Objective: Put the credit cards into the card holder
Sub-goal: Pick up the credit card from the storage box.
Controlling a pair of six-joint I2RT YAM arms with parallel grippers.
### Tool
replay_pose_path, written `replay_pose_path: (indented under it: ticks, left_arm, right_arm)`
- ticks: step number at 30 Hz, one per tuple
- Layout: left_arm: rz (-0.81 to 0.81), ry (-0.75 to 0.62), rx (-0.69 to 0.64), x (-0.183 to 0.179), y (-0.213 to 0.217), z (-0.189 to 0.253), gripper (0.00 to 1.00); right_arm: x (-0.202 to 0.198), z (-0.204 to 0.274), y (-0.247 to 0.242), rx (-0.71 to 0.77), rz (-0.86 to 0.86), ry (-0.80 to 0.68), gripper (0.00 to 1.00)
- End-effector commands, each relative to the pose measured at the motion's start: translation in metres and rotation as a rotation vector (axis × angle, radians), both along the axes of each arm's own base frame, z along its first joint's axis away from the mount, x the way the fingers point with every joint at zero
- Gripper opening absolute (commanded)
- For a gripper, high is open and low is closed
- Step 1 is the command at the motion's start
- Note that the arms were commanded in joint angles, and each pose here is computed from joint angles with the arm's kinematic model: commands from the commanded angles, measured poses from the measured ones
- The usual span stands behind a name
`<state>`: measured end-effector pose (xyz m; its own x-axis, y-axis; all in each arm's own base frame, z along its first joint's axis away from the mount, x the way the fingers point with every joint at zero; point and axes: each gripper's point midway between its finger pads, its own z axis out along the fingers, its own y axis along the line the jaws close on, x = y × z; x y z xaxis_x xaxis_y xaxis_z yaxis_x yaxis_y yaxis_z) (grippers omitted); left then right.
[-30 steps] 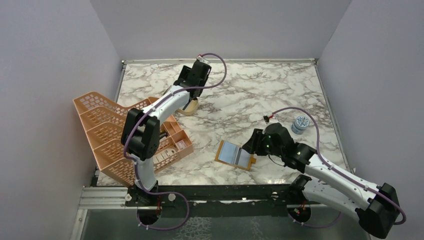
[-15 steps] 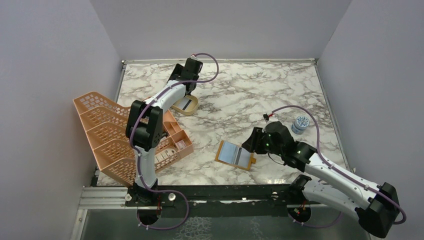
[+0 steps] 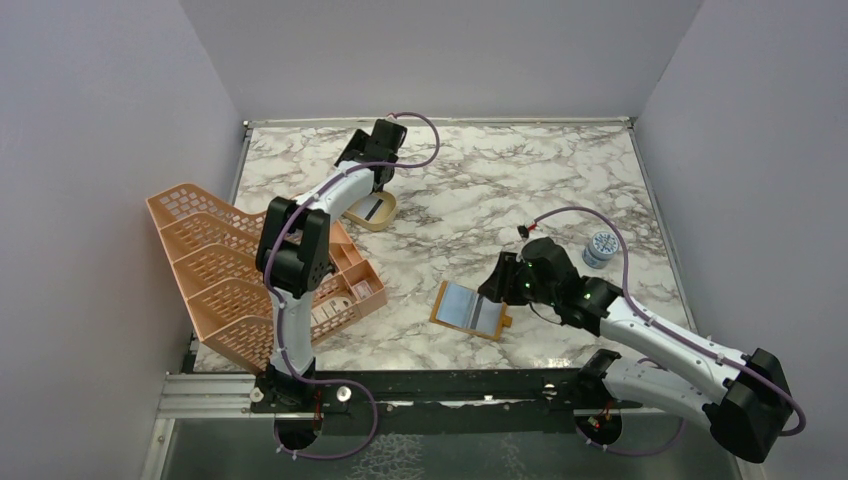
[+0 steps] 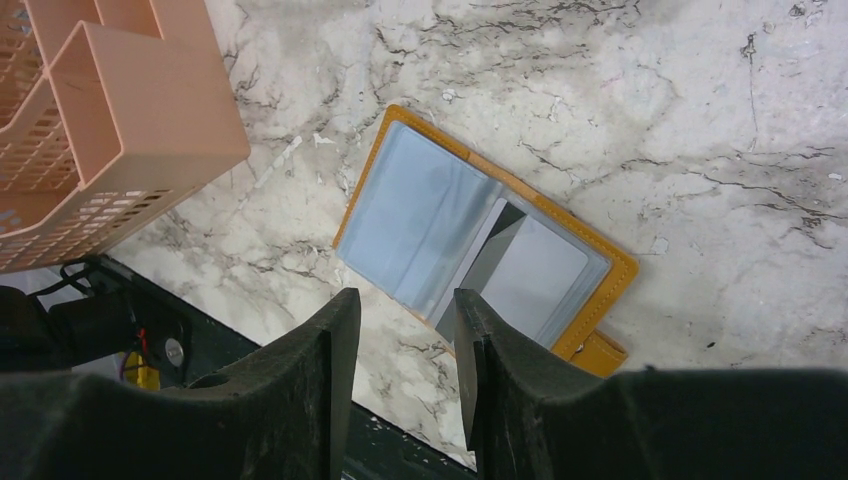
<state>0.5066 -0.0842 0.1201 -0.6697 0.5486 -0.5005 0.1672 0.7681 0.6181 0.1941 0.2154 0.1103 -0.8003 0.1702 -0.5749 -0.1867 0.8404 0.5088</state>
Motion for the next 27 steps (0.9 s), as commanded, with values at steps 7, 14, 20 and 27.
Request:
replay_pose_path:
  ticks: [7, 14, 20, 27]
  left_arm:
    - [0.015, 0.024, -0.003, 0.003, 0.016, -0.023, 0.69]
    - [-0.009, 0.051, -0.037, -0.003, 0.01, -0.035, 0.7]
    - [0.002, 0.056, -0.014, -0.002, 0.013, -0.042, 0.69]
    - [0.012, 0.058, -0.002, -0.002, 0.016, -0.044, 0.62]
  right_arm:
    - [0.004, 0.014, 0.007, 0.036, 0.019, -0.046, 0.39]
    - [0.008, 0.018, 0.004, 0.02, 0.005, -0.063, 0.39]
    - [0.008, 0.015, 0.003, 0.016, 0.002, -0.061, 0.39]
    - [0.008, 0.015, 0.001, 0.013, -0.005, -0.064, 0.39]
